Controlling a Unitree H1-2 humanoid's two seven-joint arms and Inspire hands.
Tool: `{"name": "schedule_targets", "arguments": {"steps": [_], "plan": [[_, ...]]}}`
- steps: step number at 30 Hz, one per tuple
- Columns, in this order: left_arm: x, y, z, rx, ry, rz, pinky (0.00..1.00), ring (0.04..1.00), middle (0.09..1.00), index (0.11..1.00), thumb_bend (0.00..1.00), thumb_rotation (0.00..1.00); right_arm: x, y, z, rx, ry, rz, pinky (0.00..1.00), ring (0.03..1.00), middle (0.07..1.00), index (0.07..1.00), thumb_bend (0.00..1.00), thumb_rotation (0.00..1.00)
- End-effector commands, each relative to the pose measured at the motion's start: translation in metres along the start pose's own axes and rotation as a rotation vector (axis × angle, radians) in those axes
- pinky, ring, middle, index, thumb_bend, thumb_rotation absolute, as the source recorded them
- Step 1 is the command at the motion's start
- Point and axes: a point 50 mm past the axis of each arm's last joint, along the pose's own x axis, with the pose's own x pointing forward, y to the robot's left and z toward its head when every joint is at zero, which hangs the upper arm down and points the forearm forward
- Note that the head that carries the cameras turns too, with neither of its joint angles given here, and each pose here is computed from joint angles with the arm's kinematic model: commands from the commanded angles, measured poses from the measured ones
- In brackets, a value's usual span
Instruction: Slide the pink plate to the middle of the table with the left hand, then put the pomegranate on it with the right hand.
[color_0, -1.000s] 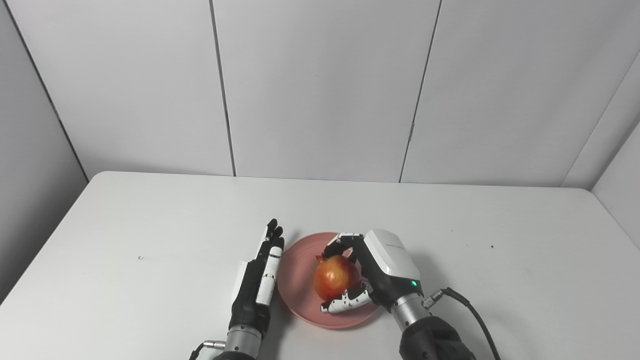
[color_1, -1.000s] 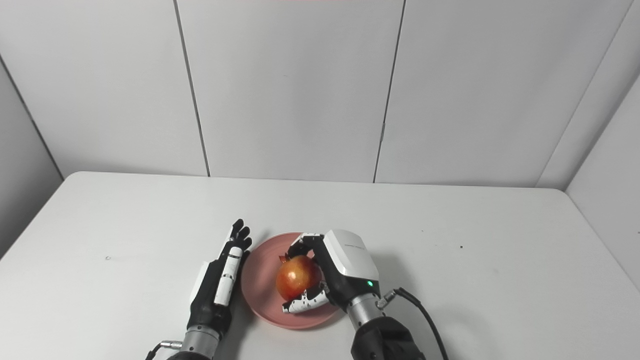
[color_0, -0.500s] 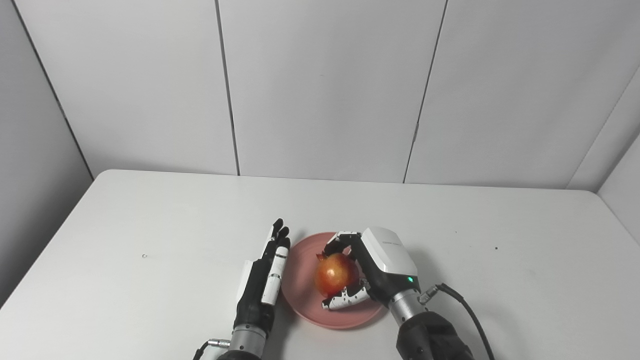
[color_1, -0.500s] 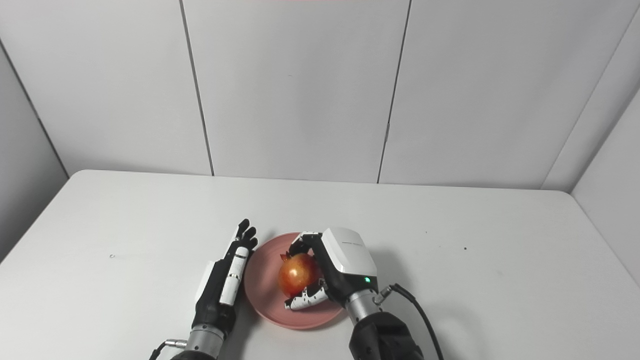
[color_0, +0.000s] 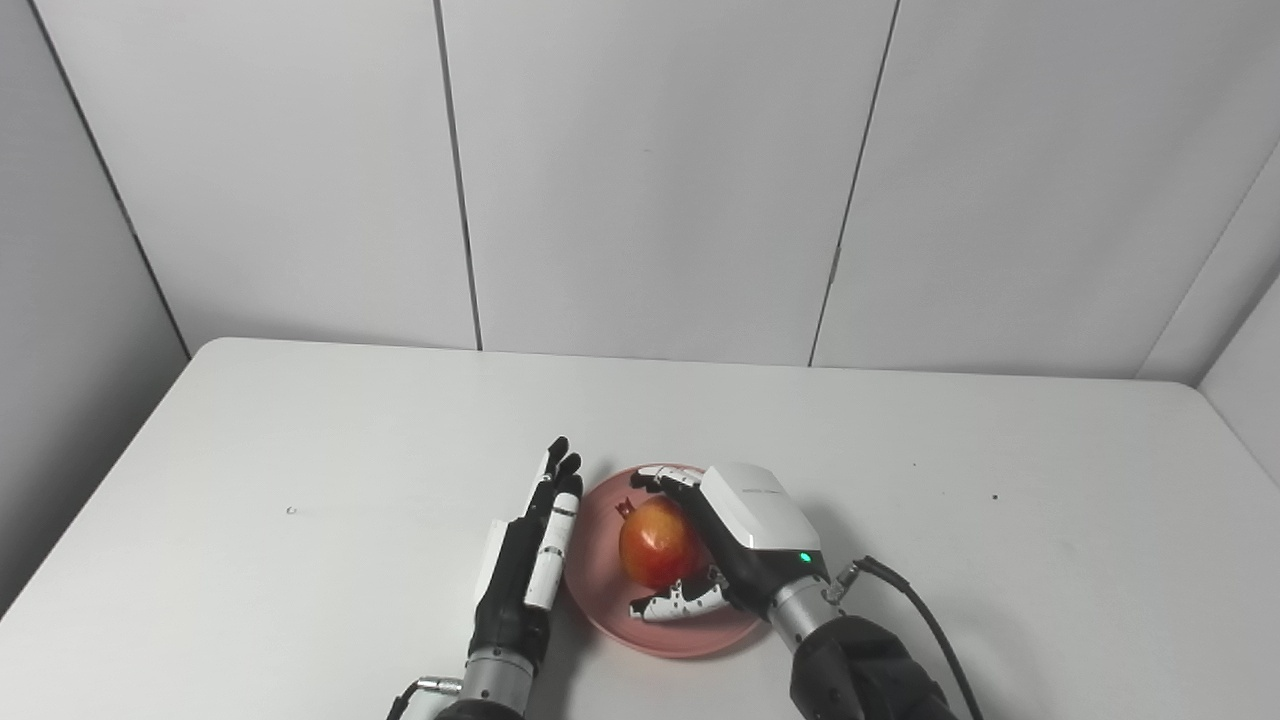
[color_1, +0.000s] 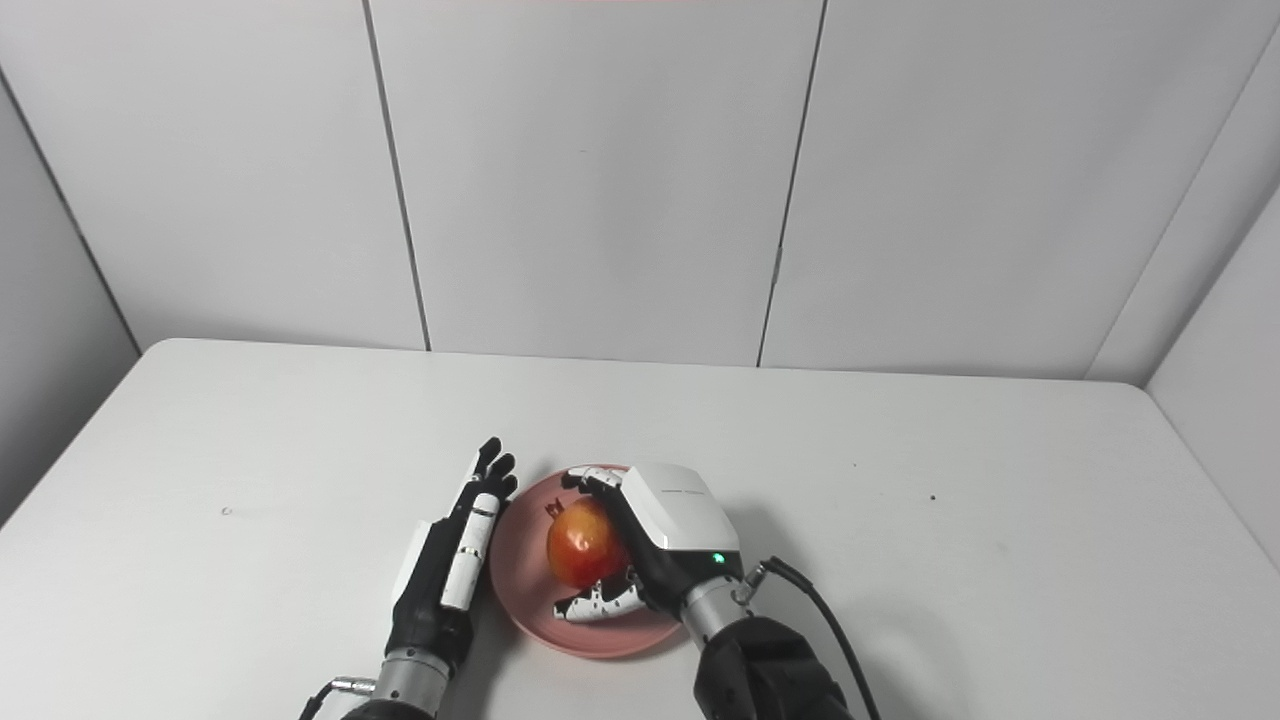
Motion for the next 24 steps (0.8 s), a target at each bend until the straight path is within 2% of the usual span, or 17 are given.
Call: {"name": "schedule_targets", "arguments": {"steps": [1,4,9,14,17,20,24], "plan": [[0.008,-0.007,0.014,-0.009,-0.057,-0.009,0.98,0.98,0.983,0.973,0.41,1.0,0.001,-0.018,0.007,-0.028,-0.016,-0.022,0.8,0.85,0.874,0.878,0.86,0.33],[0.008,-0.006,0.015,-0.01,-0.056,-0.01,0.99,0.983,0.988,0.976,0.4,1.0,-0.001,-0.02,0.007,-0.037,-0.027,-0.01,0.87,0.902,0.925,0.926,0.91,0.41],[0.007,-0.007,0.016,-0.009,-0.059,-0.007,0.99,0.983,0.989,0.977,0.39,1.0,-0.006,-0.026,0.007,-0.001,-0.048,-0.014,0.89,0.919,0.945,0.945,0.94,0.44],[0.008,-0.005,0.015,-0.011,-0.069,-0.003,0.96,0.976,0.985,0.974,0.37,1.0,-0.011,-0.035,0.008,0.064,-0.07,-0.058,0.85,0.907,0.934,0.938,0.94,0.44],[0.008,-0.004,0.016,-0.003,-0.07,-0.002,0.95,0.973,0.983,0.973,0.37,1.0,-0.017,-0.043,0.008,0.115,-0.089,-0.095,0.83,0.902,0.932,0.94,0.93,0.46],[0.007,-0.003,0.017,0.004,-0.067,-0.001,0.96,0.971,0.98,0.972,0.38,1.0,-0.023,-0.052,0.008,0.15,-0.111,-0.151,0.83,0.904,0.938,0.947,0.93,0.51],[0.006,-0.002,0.017,0.006,-0.063,-0.003,0.97,0.979,0.985,0.977,0.41,1.0,-0.037,-0.066,0.005,0.214,-0.135,-0.272,0.78,0.876,0.929,0.933,0.92,0.57]]}}
